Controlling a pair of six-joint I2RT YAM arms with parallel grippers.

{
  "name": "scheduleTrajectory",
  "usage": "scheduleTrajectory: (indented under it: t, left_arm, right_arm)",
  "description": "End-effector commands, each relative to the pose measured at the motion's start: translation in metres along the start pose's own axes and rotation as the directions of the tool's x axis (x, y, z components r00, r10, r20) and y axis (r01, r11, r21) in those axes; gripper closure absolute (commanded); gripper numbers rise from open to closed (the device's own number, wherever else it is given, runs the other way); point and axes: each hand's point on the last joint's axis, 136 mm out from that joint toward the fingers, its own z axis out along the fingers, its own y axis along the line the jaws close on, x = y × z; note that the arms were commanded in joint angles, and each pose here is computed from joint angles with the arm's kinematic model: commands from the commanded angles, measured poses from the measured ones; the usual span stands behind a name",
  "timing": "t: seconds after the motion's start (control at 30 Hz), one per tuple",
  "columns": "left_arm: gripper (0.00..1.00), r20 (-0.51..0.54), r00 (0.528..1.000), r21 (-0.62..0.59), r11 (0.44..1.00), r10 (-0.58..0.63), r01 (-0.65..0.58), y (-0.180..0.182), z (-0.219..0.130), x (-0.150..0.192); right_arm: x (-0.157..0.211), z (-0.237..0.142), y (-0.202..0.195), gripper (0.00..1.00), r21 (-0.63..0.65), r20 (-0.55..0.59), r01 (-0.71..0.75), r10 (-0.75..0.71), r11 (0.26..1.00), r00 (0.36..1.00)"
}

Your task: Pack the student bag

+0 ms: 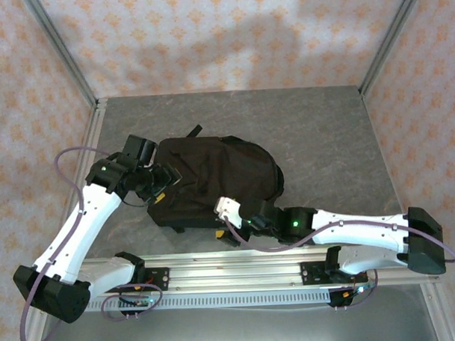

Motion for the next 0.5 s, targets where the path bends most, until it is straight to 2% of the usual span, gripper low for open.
scheduleTrajectory:
  t: [0.0,0.17,0.47]
  left_arm:
    - [0.37,0.007,1.0,0.019,1.0,0.014,-0.014,0.003,-0.004,0.001]
    - [0.38,-0.006,1.0,0.018,0.999,0.028,-0.028,0.005,-0.003,0.004]
    - [0.38,-0.028,0.999,0.013,0.999,0.04,-0.039,0.003,0.003,0.005]
  right_arm:
    - [-0.015,0.003,-0.011,0.23,0.074,0.083,0.038,-0.045,0.997,0.996]
    - [-0.018,0.009,-0.011,0.25,0.08,0.107,0.021,-0.03,0.997,0.994]
    - [-0.021,0.02,-0.003,0.41,0.035,0.113,-0.043,0.039,0.998,0.993]
